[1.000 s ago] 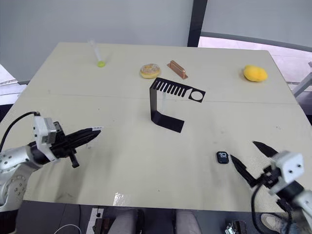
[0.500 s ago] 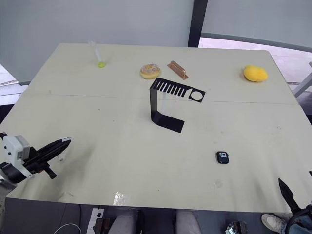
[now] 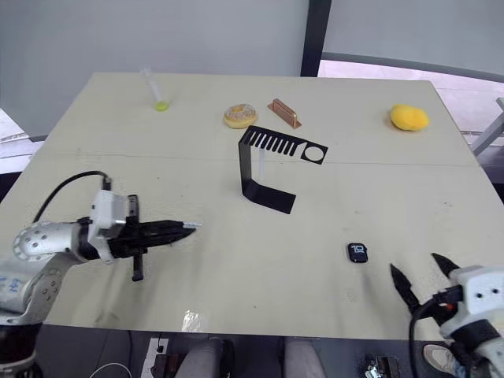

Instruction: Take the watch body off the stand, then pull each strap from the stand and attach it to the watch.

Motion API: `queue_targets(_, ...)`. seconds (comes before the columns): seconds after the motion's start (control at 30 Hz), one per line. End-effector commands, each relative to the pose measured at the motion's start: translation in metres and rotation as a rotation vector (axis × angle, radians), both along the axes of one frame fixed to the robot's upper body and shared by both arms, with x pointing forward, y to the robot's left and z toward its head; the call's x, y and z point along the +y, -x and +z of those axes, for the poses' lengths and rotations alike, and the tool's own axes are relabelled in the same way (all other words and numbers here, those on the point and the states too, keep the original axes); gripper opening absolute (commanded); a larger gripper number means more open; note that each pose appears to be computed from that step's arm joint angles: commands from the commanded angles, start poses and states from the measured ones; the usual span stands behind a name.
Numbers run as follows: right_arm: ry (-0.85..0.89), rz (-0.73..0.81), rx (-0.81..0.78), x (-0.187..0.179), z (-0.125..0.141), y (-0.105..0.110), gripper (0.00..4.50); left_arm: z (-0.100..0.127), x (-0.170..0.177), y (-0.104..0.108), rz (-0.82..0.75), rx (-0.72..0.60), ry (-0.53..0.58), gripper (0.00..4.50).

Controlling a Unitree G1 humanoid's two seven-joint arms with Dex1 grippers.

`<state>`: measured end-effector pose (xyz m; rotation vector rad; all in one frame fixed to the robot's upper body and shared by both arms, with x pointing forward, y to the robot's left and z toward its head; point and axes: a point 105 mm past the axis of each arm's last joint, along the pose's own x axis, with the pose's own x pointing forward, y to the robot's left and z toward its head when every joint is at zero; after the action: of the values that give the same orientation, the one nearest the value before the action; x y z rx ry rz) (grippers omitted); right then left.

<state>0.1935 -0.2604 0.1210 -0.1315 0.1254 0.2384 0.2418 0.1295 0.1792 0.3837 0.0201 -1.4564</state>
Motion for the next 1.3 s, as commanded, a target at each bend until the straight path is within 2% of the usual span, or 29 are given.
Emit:
queue_targets(0.03,-0.005,0.024,0.037,0.018,0.003,-0.003,4.44,-0.006,-0.019,0.016,-0.184,0.038,-0.109,0.00)
queue_targets(0.1,-0.015,0.031,0.071,0.027,-0.002,-0.006,4.44,-0.010,-0.029,0.015,-0.227,0.036,-0.156,0.00)
queue_targets(0.3,-0.023,-0.031,0.111,0.042,-0.009,-0.022,4.44,-0.013,-0.050,0.014,-0.288,0.028,-0.178,0.00)
queue_targets(0.57,0.078,-0.151,0.105,0.039,-0.012,-0.041,4.44,-0.013,-0.058,0.015,-0.304,0.005,-0.170,0.00)
queue_targets(0.67,0.053,-0.186,0.113,0.040,-0.014,-0.043,4.44,-0.011,-0.063,0.016,-0.313,0.004,-0.148,0.00)
queue_targets(1.3,0.029,-0.258,0.180,0.042,-0.029,-0.041,4.44,-0.014,-0.067,0.017,-0.318,0.001,-0.173,0.00)
